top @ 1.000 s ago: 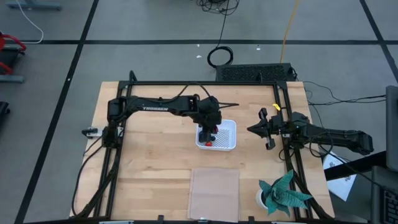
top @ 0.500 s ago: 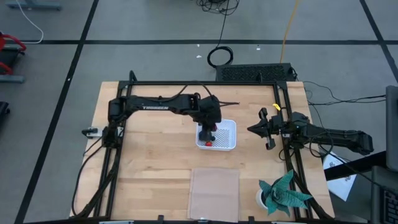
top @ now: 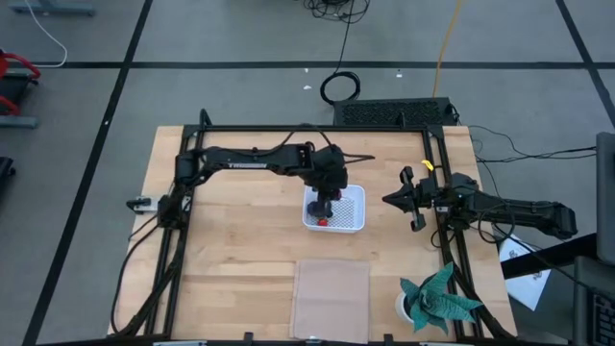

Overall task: Pick and placing Produce into tupperware
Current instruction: Put the red cherry into the white basket, then return to Home Position

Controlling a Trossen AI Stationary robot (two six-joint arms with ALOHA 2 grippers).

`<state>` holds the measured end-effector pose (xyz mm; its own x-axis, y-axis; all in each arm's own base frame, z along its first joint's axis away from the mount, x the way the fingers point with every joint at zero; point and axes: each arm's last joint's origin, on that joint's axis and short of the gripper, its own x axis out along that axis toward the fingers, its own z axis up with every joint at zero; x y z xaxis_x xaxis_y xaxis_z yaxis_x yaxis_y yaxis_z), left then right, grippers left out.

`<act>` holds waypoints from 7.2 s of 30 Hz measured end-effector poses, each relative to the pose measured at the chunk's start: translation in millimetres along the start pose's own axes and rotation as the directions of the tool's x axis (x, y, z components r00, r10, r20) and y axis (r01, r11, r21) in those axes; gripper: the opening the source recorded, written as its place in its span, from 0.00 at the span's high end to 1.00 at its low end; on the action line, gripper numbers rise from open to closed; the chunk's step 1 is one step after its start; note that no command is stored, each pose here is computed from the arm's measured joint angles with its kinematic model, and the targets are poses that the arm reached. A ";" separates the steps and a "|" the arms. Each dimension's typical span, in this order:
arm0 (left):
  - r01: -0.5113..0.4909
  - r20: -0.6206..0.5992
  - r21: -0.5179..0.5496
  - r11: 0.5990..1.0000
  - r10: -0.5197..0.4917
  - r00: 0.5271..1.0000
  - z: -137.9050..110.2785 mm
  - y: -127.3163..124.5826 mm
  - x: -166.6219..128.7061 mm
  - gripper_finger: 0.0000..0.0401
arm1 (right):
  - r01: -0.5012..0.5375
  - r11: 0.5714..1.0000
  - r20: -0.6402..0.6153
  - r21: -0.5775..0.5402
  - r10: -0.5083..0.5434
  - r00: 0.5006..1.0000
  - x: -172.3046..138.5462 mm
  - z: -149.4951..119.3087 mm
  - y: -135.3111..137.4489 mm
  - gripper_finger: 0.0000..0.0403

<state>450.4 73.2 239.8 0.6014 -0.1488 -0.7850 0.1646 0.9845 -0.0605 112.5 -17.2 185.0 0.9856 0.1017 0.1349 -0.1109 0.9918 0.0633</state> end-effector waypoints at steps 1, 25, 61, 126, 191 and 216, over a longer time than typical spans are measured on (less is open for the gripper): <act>0.009 -0.013 -0.007 1.000 -0.009 1.000 -3.2 3.0 5.9 0.78 | 0.000 1.000 0.000 0.000 0.000 1.000 0.0 0.0 0.0 1.00; -0.121 -0.156 0.097 0.988 0.135 0.978 -24.9 9.6 54.2 0.78 | 0.003 1.000 -0.026 -0.017 -0.003 1.000 1.8 -2.9 -1.0 1.00; -0.125 -0.167 -0.011 0.992 0.121 0.979 -27.9 1.9 69.4 0.78 | 0.026 1.000 -0.020 -0.012 -0.026 0.999 1.9 -2.4 -1.7 1.00; -0.090 -0.149 0.016 0.996 0.092 0.985 -26.2 -8.0 72.9 0.78 | 0.026 1.000 -0.022 -0.011 -0.026 0.999 1.9 -2.7 -1.7 1.00; -0.127 -0.164 0.031 0.991 0.130 0.978 -5.8 -10.0 54.5 0.98 | 0.026 1.000 -0.026 -0.009 -0.026 0.999 1.9 -3.0 -1.7 1.00; -0.322 0.130 0.239 0.916 0.299 0.945 21.8 -73.4 -136.8 1.00 | 0.020 1.000 -0.023 0.007 -0.020 1.000 1.7 -2.6 -1.3 1.00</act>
<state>373.1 19.2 365.1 0.7194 0.1412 -0.6801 0.1442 0.9274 0.3451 114.7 -18.1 182.5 0.9903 0.0834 0.1111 -0.0918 0.9931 0.0729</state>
